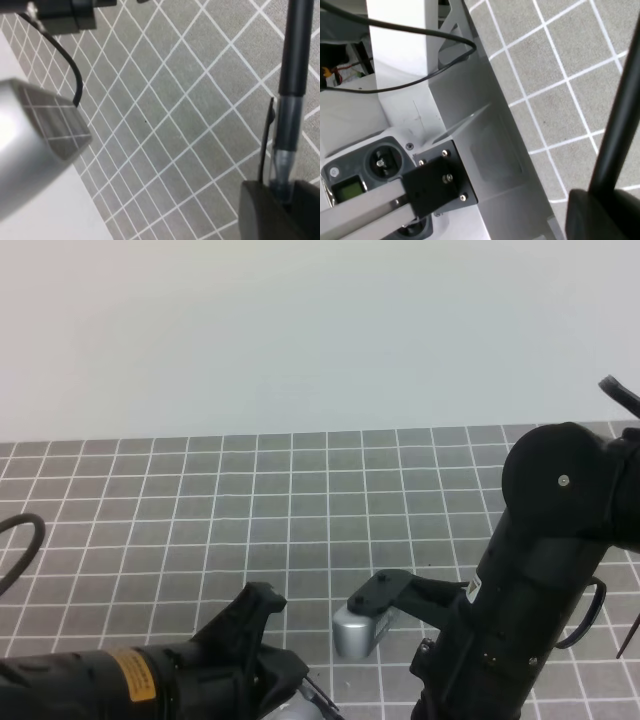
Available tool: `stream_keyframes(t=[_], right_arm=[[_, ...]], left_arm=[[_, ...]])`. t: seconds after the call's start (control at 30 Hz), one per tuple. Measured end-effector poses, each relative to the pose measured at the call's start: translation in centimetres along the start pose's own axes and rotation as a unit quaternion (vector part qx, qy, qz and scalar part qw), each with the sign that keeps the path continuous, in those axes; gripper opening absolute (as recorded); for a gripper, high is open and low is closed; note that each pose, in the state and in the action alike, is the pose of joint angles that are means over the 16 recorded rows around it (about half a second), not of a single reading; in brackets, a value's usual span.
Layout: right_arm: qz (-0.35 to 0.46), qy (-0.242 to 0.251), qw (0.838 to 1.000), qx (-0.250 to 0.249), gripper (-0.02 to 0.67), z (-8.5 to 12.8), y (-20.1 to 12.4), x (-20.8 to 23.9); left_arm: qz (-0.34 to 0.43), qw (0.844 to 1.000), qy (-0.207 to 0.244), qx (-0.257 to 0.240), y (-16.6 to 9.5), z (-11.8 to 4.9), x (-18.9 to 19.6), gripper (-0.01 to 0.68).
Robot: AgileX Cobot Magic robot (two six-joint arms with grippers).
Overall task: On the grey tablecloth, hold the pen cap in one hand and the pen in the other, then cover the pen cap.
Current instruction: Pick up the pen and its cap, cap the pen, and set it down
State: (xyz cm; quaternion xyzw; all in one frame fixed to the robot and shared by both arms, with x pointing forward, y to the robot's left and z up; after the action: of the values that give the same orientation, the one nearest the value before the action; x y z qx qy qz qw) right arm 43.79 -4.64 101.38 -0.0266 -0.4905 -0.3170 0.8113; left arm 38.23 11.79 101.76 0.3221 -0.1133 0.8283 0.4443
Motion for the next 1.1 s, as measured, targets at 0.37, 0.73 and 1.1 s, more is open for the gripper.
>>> stream_keyframes(t=[0.37,0.73,1.1], right_arm=[[-0.006,0.0,1.0,0.002,-0.003,0.04,0.16,0.06],[-0.003,0.003,1.0,0.002,-0.003,0.14,0.07,0.07],[0.007,-0.004,1.0,-0.001,-0.003,0.11,-0.23,0.23]], left_arm=[[-0.004,1.0,-0.004,-0.006,0.23,-0.09,-0.02,0.067],[-0.006,0.999,-0.011,0.033,0.28,-0.26,-0.03,0.068],[0.006,0.995,-0.001,0.096,0.06,-0.02,-0.06,0.192]])
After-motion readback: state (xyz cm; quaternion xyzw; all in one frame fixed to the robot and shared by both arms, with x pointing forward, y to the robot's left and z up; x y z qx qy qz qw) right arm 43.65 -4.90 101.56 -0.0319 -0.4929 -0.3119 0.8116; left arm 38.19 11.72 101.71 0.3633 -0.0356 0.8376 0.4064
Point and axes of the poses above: a point on each arm's last joint axis where the gripper is mounted, x pointing back along that axis away from the gripper, z along the wrist's bending axis when the last joint is at zero, y = z × x, the point moved 3 cm from there along -x, pointing out along that axis toward the gripper, and after that the axes turned 3 degrees about -x, right-handed, at the moved point
